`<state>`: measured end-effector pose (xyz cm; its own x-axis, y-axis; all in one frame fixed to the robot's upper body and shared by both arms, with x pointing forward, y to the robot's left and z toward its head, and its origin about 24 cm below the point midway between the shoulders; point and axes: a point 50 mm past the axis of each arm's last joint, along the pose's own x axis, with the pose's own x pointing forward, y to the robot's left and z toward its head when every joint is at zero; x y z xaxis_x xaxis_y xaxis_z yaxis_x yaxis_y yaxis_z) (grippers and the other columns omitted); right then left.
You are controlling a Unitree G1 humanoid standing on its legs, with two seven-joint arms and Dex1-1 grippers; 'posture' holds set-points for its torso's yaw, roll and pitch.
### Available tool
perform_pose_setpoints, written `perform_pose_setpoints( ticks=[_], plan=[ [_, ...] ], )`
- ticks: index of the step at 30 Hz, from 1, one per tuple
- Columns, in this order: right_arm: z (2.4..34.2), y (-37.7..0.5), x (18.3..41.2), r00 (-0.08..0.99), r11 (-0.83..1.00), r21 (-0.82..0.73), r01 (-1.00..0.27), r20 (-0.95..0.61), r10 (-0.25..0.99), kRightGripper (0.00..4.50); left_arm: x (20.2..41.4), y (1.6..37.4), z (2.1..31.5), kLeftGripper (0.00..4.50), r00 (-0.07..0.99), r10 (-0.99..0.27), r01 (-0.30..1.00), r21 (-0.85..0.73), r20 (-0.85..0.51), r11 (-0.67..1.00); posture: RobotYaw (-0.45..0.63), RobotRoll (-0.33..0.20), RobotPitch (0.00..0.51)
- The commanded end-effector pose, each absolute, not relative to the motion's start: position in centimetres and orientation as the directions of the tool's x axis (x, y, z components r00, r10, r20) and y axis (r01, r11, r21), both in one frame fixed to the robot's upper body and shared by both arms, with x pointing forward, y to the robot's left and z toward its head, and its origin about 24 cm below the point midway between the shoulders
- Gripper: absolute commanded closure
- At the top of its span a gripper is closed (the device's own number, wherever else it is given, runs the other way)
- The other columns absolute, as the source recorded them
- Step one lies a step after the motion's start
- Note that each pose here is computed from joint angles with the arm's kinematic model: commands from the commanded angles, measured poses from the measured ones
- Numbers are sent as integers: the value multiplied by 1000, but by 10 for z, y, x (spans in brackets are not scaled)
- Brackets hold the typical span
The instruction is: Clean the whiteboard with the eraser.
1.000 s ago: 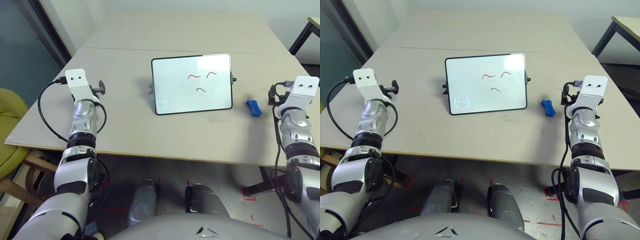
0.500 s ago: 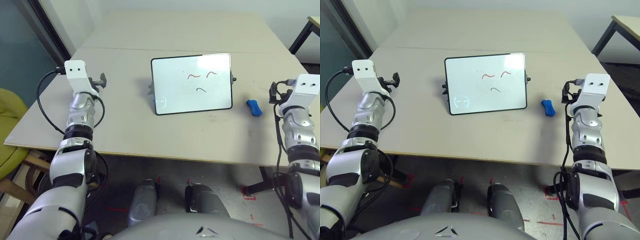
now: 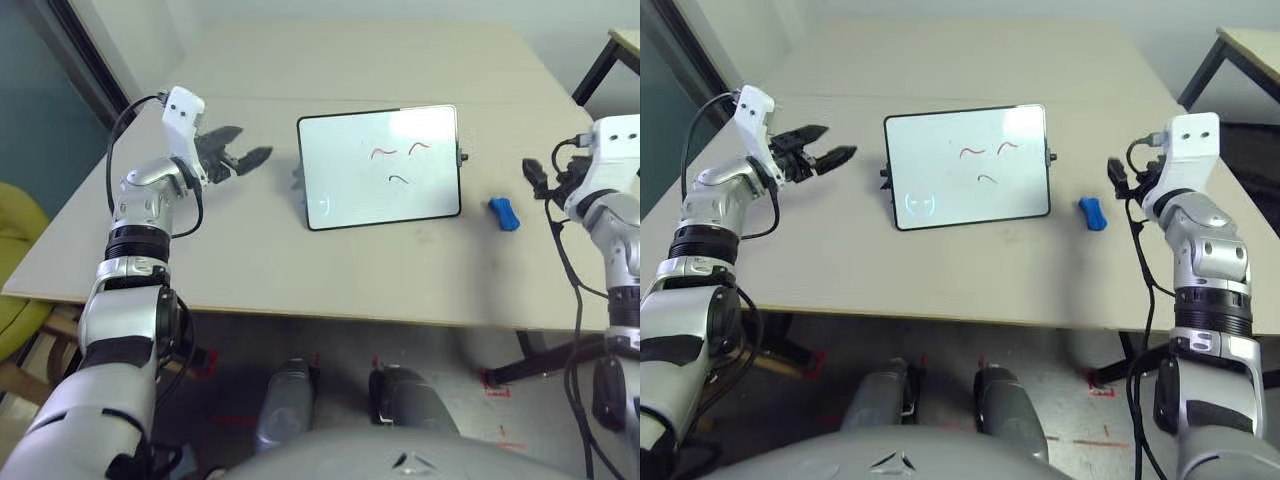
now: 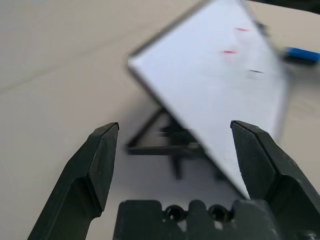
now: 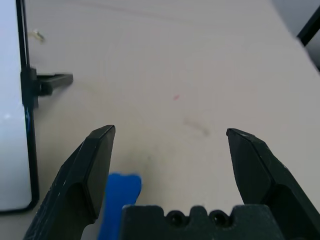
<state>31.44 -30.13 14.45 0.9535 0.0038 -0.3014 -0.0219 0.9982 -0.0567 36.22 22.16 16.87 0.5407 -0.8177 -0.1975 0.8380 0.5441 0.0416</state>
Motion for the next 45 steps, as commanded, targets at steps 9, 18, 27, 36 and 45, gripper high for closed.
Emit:
perform_pose_setpoints(
  ticks=[9, 18, 27, 36, 45],
  plan=[
    [132, -280, 318, 845, 990, -17, -143, -522, 113, 28, 352, 213, 165, 0, 394, -868, 908, -20, -304, 419, 101, 0, 68],
    [110, -284, 329, 776, 986, -52, -160, -624, 93, 28, 354, 211, 166, 0, 400, -866, 908, -3, -300, 420, 111, 0, 72],
    [97, -288, 332, 750, 986, -34, -163, -653, 102, 28, 353, 211, 167, 0, 407, -869, 906, -1, -282, 424, 117, 0, 69],
    [90, -288, 332, 737, 987, -12, -162, -667, 113, 675, 353, 210, 167, 0, 410, -870, 905, 1, -274, 426, 121, 0, 73],
    [102, -282, 335, 776, 981, -33, -193, -617, 131, 3936, 352, 210, 166, 0, 415, -869, 902, -1, -269, 431, 121, 0, 75]
  ],
)
